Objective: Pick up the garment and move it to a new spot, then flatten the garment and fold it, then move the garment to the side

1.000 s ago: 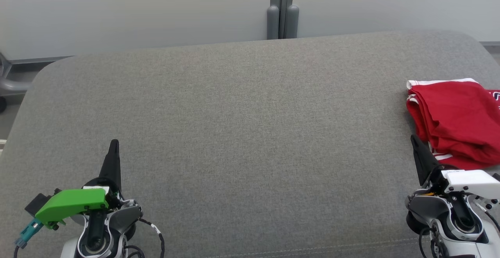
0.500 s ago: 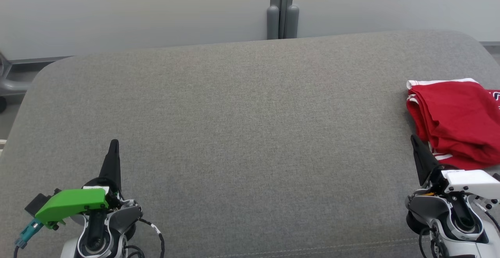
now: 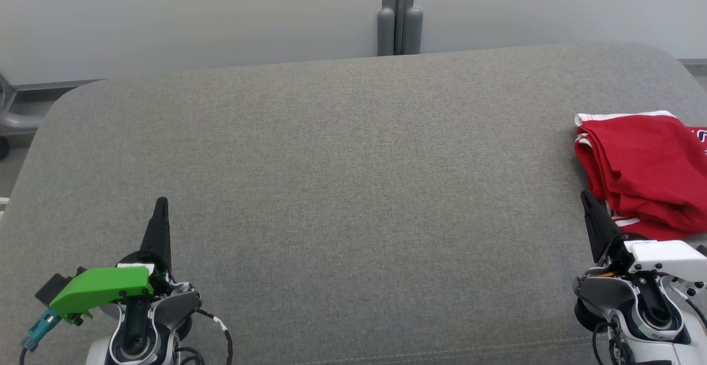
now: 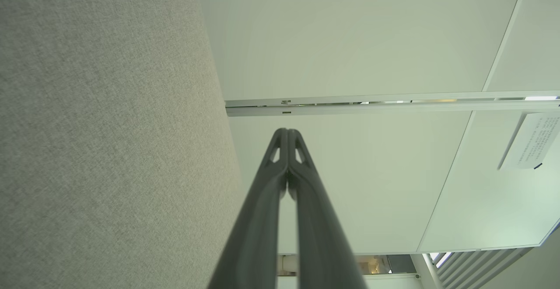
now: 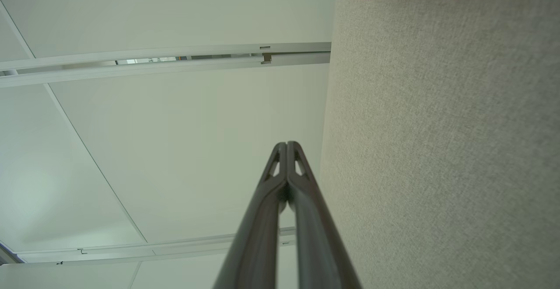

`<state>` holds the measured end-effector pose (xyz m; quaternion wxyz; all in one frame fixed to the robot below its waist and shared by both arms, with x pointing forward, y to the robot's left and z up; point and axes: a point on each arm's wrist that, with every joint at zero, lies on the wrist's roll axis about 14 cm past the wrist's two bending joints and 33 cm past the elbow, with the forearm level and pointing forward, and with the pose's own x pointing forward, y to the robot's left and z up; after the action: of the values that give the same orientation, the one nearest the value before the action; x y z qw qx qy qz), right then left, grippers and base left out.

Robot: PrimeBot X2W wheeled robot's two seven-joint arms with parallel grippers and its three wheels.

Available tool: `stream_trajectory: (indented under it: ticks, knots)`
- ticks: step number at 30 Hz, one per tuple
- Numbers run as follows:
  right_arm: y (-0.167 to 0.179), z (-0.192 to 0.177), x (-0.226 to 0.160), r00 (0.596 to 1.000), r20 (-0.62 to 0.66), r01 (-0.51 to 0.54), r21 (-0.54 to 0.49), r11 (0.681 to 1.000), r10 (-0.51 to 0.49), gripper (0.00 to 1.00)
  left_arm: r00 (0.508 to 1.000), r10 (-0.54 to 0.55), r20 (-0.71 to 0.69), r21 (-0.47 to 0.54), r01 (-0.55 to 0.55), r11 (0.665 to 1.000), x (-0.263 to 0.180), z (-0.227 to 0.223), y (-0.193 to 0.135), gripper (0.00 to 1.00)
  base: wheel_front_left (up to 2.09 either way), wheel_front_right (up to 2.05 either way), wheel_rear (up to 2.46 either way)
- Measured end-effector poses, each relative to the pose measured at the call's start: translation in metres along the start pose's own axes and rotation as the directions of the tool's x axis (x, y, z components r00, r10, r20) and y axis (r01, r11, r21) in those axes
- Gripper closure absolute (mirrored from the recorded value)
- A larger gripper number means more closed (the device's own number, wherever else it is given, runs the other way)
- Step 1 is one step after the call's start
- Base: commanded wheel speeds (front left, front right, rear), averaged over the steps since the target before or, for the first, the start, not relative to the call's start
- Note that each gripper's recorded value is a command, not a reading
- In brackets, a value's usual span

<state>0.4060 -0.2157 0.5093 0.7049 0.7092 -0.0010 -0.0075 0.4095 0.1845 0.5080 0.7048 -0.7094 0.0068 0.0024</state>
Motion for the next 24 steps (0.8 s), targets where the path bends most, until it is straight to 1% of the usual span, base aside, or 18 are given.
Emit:
stream_trajectory:
  ticks: [24]
  knots:
    - [0.0,0.0001,0.0,1.0,0.0,0.0,0.0,1.0,0.0,1.0,1.0,0.0,0.0,0.0,0.0,1.0,0.0,0.0,-0.0001,1.0,0.0,0.0,0.0]
